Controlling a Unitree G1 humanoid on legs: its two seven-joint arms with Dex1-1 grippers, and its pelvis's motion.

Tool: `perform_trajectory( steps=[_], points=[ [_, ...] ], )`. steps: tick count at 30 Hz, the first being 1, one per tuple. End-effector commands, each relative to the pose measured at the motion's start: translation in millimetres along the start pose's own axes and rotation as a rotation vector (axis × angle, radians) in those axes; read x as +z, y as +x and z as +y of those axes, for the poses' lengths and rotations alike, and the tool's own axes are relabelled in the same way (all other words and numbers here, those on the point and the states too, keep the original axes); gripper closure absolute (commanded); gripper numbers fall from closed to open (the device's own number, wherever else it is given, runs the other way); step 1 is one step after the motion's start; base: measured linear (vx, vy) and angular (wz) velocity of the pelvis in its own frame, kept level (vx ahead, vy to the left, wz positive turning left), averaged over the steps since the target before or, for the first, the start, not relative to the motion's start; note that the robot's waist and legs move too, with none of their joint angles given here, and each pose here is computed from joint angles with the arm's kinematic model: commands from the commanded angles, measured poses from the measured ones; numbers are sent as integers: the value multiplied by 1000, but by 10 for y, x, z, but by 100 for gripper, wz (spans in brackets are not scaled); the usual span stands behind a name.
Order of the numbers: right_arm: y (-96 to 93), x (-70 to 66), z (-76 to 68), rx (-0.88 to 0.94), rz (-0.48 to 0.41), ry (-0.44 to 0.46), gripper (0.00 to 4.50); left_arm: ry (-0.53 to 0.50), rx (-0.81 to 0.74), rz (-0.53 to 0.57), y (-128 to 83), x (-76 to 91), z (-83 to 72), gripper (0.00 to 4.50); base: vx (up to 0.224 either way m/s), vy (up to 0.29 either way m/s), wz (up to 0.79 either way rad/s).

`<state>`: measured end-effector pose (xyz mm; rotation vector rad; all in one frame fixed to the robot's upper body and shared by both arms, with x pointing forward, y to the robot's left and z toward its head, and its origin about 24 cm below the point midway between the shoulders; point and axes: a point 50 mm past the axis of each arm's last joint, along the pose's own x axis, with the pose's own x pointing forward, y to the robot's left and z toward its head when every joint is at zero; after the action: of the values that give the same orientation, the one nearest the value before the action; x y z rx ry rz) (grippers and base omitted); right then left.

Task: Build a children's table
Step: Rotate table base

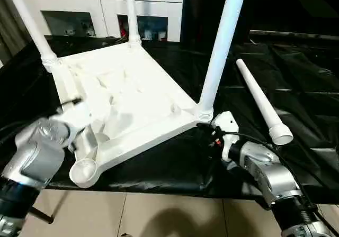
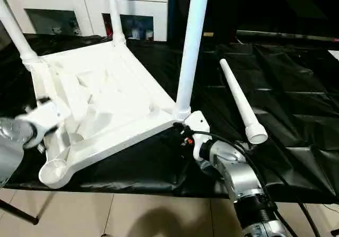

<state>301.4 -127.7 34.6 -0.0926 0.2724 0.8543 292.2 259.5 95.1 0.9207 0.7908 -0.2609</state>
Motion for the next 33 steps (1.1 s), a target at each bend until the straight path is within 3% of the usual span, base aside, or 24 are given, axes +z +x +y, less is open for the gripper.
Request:
perform_trajectory(
  steps=[1, 6, 10, 13, 16, 20, 22, 24, 26, 28, 33],
  points=[
    [45, 26, -18, -12, 18, -19, 196, 20, -25, 31, -9, -39, -42, 417, 0, 0, 0],
    [156, -2, -19, -29, 53, -35, 242, 31, -89, 67, 19, -107, -126, 448, 0, 0, 0],
    [302, -9, -27, -57, 79, -33, 276, 16, -184, 34, 88, -77, -262, 450, 0, 0, 0],
    [328, -4, -30, -63, 84, -38, 297, 23, -195, 22, 100, -56, -281, 450, 0, 0, 0],
    [413, 32, -35, -74, 91, -51, 331, 9, -308, -39, 91, 58, -412, 450, 0, 0, 0],
    [465, 74, -73, -90, 82, -59, 365, 29, -540, -194, 16, 341, -674, 450, 0, 0, 0],
    [465, 77, -84, -93, 81, -60, 374, 40, -571, -223, 5, 388, -707, 450, 0, 0, 0],
    [443, 81, -126, -104, 78, -62, 396, 61, -643, -303, -23, 549, -769, 450, 0, 0, 0],
    [416, 82, -171, -119, 75, -63, 409, 88, -674, -363, -31, 700, -784, 450, 0, 0, 0],
    [411, 82, -181, -123, 75, -63, 426, 96, -672, -373, -26, 733, -778, 450, 0, 0, 0],
    [371, 94, -234, -147, 65, -68, 443, 125, -564, -418, 150, 938, -675, 450, 0, 0, 0]
  ],
)
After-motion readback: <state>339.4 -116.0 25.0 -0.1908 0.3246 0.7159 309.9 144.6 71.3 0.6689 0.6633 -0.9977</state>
